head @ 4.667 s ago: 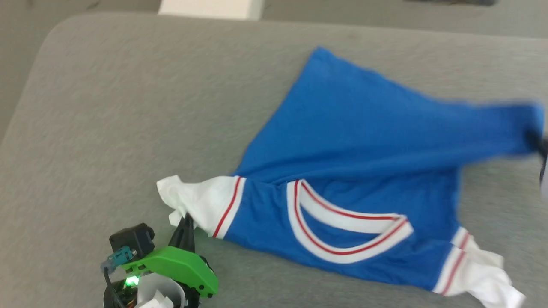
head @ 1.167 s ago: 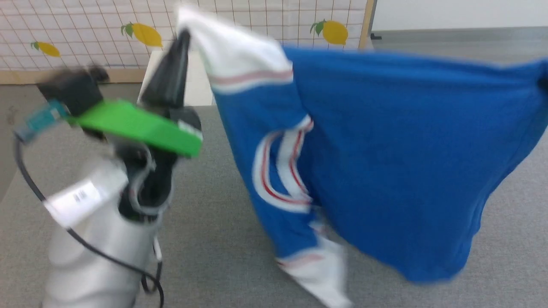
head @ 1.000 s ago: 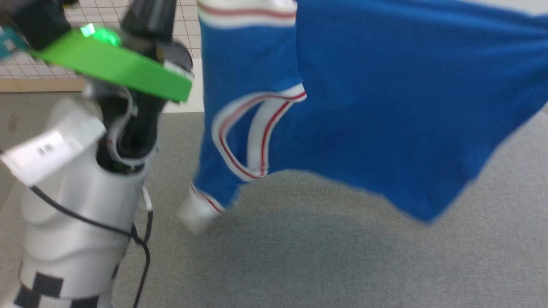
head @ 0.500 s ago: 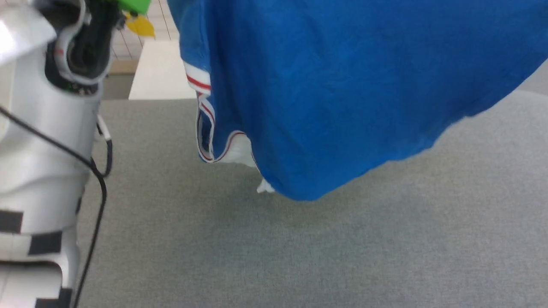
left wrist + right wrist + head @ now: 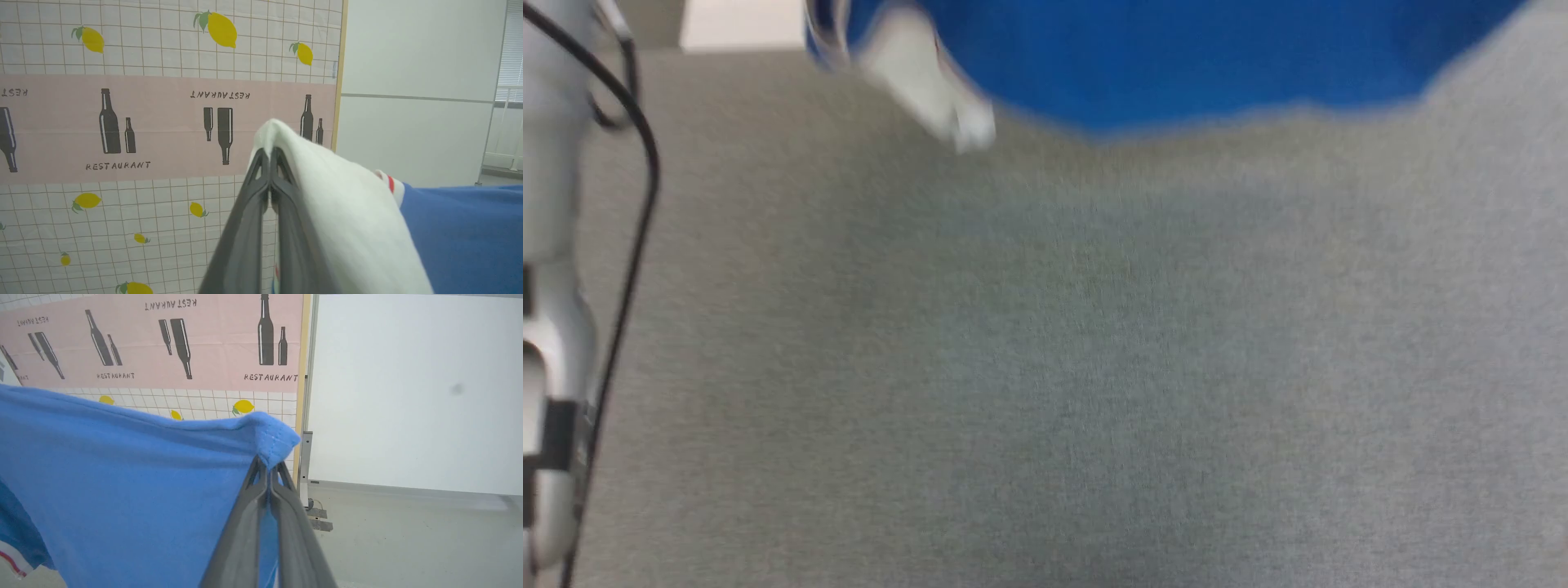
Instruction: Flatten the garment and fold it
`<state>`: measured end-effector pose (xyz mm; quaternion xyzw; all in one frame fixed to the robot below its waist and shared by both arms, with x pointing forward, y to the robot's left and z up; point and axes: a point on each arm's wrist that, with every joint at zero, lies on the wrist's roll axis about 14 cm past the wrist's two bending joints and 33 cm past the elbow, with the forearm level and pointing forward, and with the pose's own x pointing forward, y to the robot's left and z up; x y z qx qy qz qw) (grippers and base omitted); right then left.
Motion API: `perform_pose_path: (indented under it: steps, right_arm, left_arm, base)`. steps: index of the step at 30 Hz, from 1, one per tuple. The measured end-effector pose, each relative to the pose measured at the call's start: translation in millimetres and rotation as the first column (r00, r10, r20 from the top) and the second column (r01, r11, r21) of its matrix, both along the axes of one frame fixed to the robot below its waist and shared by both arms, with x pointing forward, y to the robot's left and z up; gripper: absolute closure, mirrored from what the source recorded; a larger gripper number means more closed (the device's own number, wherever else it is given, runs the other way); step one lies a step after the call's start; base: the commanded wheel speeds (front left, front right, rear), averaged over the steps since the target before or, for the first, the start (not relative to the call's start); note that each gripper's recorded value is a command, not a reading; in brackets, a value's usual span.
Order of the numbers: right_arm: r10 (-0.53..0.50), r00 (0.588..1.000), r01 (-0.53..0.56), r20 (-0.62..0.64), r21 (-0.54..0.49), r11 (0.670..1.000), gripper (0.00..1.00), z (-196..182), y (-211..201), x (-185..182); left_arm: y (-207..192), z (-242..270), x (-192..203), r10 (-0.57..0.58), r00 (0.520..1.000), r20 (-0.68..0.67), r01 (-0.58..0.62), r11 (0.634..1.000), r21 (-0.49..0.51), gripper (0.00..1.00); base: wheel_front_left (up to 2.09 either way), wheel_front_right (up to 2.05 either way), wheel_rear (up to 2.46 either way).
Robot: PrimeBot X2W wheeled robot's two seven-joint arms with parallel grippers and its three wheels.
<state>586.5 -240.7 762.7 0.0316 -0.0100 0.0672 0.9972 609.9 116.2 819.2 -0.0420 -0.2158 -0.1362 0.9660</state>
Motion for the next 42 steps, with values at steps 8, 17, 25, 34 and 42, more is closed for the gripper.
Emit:
perform_pose_path:
  steps: [8, 17, 25, 34, 42]
  right_arm:
    - [-0.024, 1.000, 0.023, 0.006, 0.025, 0.999, 1.00, -45.9, 0.9, 66.9]
    - [0.046, 0.983, -0.033, -0.178, 0.073, 0.997, 1.00, -158.9, 15.9, 100.6]
    - [0.156, 0.929, -0.098, -0.336, 0.182, 0.978, 1.00, -254.5, 37.8, 69.6]
    - [0.238, 0.887, -0.129, -0.395, 0.284, 0.950, 1.00, -285.5, 51.8, -12.3]
    - [0.209, 0.835, -0.055, -0.509, 0.301, 0.952, 1.00, -313.2, 36.9, -104.7]
  left_arm:
    - [1.5, -45.4, 67.3, 0.048, 0.999, 0.001, -0.048, 0.999, -0.004, 1.00]
    - [0.8, -164.1, 115.1, 0.031, 0.988, -0.152, -0.036, 0.999, -0.029, 1.00]
    - [0.6, -265.8, 98.1, -0.038, 0.946, -0.322, 0.016, 0.997, -0.071, 1.00]
    - [-12.0, -312.5, 21.2, -0.146, 0.881, -0.450, 0.111, 0.988, -0.103, 1.00]
    - [-14.2, -348.8, -89.6, -0.201, 0.788, -0.582, 0.111, 0.976, -0.186, 1.00]
  base:
    - [0.00, 0.00, 0.00]
    - [0.00, 0.00, 0.00]
    - [0.00, 0.00, 0.00]
    - [0.00, 0.00, 0.00]
    - [0.00, 0.00, 0.00]
